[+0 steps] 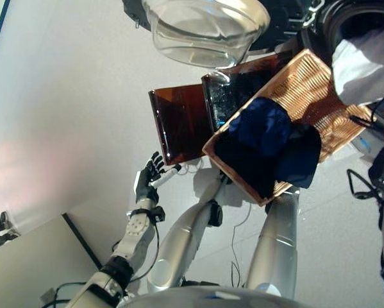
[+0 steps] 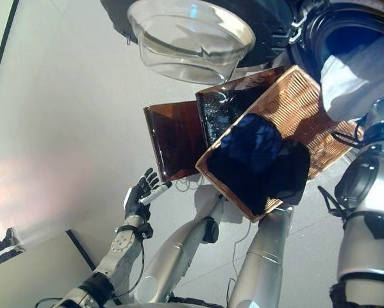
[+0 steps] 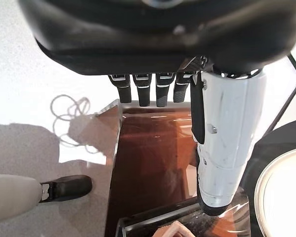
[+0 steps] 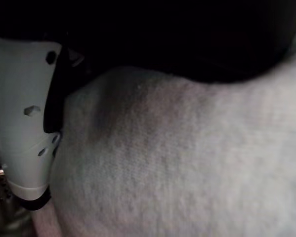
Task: Pick up the clothes and place them into the washing machine
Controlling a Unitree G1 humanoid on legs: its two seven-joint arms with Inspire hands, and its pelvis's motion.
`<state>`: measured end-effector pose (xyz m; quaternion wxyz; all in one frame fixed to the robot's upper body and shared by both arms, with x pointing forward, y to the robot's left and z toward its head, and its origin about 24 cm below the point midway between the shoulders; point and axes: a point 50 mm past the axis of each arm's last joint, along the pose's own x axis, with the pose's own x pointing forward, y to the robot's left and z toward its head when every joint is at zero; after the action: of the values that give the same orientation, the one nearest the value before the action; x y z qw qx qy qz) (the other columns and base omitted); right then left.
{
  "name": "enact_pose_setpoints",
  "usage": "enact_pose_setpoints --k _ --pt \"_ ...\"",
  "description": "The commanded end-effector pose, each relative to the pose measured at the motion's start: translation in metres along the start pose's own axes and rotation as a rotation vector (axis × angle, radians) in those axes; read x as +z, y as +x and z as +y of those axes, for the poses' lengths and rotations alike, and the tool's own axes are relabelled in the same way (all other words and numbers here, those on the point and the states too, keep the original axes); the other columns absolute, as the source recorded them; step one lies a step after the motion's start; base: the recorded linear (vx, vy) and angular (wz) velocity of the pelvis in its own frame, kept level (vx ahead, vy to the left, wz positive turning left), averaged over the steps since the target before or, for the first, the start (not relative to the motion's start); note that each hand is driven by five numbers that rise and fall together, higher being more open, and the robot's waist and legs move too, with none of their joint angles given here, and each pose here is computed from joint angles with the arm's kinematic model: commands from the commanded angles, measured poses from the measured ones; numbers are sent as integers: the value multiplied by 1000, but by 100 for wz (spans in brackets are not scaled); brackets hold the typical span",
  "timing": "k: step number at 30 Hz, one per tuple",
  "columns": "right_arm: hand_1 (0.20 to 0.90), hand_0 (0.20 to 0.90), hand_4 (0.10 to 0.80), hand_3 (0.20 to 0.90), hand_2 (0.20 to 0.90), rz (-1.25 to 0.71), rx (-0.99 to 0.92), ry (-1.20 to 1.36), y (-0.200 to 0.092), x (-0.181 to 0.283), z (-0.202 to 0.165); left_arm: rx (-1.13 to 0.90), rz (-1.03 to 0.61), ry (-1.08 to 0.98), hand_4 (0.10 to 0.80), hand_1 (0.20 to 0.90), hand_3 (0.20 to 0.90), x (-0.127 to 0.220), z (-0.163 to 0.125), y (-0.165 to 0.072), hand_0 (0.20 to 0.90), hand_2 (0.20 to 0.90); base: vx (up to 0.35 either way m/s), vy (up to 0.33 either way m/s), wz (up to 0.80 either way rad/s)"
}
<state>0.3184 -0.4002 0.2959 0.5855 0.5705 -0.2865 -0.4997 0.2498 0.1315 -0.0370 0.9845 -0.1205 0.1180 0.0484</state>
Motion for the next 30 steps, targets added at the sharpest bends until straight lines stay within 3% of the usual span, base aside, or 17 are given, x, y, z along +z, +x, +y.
enact_pose_setpoints --k 1,14,20,30 --pt "200 200 300 200 200 -368 356 204 -34 108 91 44 -124 -41 800 900 900 20 10 -4 900 900 45 -14 1" --pt "200 200 300 200 200 -450 413 240 -54 136 116 60 -144 -45 800 900 900 23 14 -6 900 900 29 -5 -1" --pt "200 200 300 200 200 -451 396 106 -50 125 115 49 -167 -51 800 900 900 28 12 -6 900 900 -2 0 0" --pt "200 200 300 200 200 -433 446 91 -60 114 122 66 -200 -71 800 900 900 36 16 -7 900 900 -22 -28 5"
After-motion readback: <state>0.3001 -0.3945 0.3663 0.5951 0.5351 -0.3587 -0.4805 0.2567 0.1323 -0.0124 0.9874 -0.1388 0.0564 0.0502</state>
